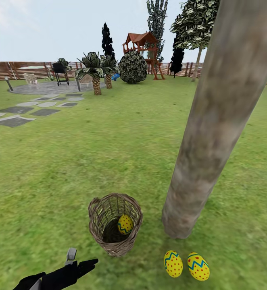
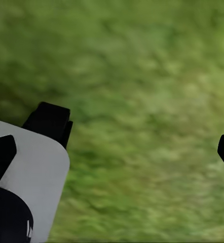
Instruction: Take the three Easter eggs out of the wicker basket on the lawn in the garden, then place them on the lawn next to a single tree (choose any tree) so that all three eggs are next to the same tree and none are left in the basket.
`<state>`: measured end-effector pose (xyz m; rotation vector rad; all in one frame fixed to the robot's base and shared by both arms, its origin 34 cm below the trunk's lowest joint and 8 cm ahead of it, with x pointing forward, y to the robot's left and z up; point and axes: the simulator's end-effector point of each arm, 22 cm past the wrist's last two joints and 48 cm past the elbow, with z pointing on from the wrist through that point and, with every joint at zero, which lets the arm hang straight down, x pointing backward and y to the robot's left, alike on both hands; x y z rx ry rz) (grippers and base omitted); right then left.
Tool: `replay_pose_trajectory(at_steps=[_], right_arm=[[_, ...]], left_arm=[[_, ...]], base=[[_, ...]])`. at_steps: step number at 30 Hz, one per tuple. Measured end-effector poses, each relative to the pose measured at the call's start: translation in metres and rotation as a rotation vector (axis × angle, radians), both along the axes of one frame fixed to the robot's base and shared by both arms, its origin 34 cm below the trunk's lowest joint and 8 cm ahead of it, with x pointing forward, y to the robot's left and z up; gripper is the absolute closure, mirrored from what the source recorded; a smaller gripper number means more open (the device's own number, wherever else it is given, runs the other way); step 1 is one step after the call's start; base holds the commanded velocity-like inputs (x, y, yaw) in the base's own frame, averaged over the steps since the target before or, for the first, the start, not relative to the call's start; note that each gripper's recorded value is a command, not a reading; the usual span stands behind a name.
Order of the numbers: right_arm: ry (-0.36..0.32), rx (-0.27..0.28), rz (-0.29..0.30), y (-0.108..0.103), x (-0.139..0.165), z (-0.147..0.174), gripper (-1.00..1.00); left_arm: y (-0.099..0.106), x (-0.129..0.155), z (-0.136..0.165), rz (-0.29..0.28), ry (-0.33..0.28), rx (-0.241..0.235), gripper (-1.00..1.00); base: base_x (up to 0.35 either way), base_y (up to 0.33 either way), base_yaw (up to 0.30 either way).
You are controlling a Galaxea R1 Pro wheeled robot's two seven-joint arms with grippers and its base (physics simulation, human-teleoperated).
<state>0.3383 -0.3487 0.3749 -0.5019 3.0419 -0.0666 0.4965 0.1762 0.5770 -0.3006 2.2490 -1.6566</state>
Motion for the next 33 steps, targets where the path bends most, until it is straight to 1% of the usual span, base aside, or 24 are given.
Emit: replay_pose_trajectory(at_steps=[4,15,20,25,33], right_arm=[[0.0,0.002,0.002,0.002,0.0,0.0,-1.0],[0.02,0.005,0.004,0.004,-0.014,-0.002,-1.0],[-0.012,0.016,0.014,0.006,-0.007,-0.002,-1.0],[-0.015,0.018,0.015,0.007,-0.008,-0.002,-1.0],[-0.015,0.018,0.015,0.007,-0.008,-0.002,-1.0]], left_arm=[[0.0,0.0,0.0,0.0,0.001,0.0,-1.0],[0.0,0.0,-0.001,0.0,0.001,0.001,-1.0],[0.0,0.0,0.0,0.0,0.002,0.001,-1.0],[0.0,0.0,0.0,0.0,0.001,0.001,-1.0],[-0.001,0.0,0.0,0.0,0.001,-0.001,-1.0]], base=[[0.0,0.0,0.0],[0.0,0.0,0.0],[0.0,0.0,0.0],[0.0,0.014,0.0],[0.0,0.283,0.0]])
